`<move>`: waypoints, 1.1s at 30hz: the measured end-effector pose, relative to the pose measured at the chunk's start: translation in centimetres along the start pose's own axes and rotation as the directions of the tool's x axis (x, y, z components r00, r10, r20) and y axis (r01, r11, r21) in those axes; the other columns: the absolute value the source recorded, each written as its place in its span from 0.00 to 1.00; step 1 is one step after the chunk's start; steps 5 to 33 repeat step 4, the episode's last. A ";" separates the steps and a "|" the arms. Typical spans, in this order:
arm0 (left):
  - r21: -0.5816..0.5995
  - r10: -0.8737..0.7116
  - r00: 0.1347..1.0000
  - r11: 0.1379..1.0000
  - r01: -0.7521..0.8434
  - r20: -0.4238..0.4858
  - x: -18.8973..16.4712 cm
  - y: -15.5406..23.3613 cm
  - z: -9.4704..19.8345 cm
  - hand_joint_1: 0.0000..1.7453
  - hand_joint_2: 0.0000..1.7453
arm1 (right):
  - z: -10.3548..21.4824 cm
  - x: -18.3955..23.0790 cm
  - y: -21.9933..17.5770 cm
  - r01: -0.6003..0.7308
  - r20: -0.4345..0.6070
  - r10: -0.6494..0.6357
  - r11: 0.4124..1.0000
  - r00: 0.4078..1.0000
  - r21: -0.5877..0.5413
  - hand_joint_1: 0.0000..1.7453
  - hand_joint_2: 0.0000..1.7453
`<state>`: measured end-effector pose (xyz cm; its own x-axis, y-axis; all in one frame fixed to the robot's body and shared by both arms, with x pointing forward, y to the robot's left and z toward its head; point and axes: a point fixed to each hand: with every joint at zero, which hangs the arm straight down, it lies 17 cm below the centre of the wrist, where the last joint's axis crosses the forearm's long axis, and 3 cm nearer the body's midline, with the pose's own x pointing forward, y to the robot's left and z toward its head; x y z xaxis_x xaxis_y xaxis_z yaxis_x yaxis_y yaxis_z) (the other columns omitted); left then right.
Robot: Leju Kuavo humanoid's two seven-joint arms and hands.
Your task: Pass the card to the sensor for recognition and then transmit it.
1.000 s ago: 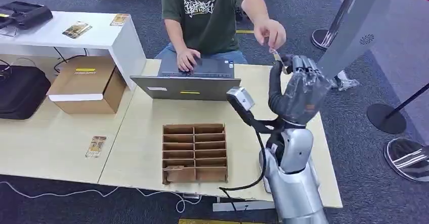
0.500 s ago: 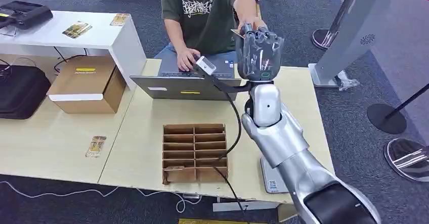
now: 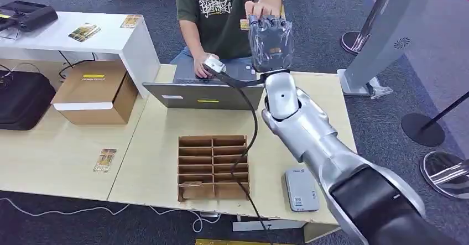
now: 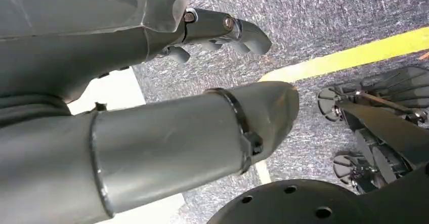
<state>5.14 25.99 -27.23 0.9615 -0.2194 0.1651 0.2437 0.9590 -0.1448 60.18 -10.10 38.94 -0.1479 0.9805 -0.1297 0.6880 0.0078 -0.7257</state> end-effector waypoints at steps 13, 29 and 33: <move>-0.003 -0.009 1.000 1.000 0.009 -0.001 0.0 -0.1 0.0 0.00 0.00 | 0.2 0.0 0.5 -0.014 0.005 0.014 1.000 1.000 0.013 1.00 1.00; -0.003 -0.009 1.000 1.000 0.009 -0.001 0.0 -0.1 0.0 0.00 0.00 | 0.2 0.0 0.5 -0.014 0.005 0.014 1.000 1.000 0.013 1.00 1.00; -0.003 -0.009 1.000 1.000 0.009 -0.001 0.0 -0.1 0.0 0.00 0.00 | 0.2 0.0 0.5 -0.014 0.005 0.014 1.000 1.000 0.013 1.00 1.00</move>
